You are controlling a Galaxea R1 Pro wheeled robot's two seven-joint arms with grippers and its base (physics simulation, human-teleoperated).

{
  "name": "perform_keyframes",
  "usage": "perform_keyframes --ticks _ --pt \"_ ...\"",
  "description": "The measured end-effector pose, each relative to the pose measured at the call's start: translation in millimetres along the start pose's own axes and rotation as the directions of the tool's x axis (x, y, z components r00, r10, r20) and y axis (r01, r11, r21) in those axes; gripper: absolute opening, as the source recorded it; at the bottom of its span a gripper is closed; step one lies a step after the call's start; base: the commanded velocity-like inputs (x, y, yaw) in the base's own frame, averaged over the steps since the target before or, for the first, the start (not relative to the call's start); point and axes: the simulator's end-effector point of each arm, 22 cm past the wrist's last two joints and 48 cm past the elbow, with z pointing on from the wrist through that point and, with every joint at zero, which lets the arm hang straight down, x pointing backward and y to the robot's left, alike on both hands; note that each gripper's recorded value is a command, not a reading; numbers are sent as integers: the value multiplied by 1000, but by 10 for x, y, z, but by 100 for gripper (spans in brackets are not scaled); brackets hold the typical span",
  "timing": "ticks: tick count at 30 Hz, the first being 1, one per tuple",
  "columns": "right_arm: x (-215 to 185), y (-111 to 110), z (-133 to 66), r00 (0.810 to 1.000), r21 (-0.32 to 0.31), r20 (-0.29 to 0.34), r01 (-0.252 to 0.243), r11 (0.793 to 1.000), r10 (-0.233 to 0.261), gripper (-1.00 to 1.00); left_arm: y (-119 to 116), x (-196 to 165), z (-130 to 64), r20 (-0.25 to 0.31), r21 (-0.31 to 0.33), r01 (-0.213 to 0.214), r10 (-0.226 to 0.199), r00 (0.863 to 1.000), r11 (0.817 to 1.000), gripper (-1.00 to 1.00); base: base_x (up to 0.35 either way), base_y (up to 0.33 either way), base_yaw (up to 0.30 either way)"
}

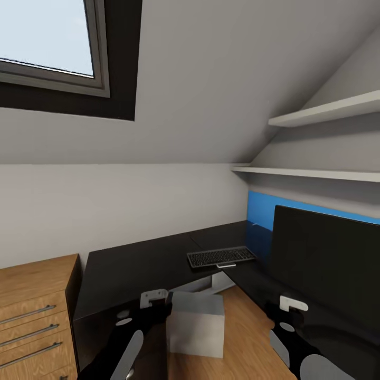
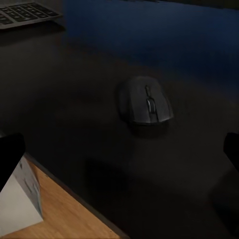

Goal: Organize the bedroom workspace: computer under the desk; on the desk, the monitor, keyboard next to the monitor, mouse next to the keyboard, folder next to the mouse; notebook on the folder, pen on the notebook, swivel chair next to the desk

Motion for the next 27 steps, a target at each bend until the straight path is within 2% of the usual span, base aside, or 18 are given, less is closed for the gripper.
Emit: perform_keyframes --ticks 27 --pt "444 5 123 1000 -1 5 -2 1000 2 100 117 420 193 1 1 1 -1 1000 1000 100 0 0 0"
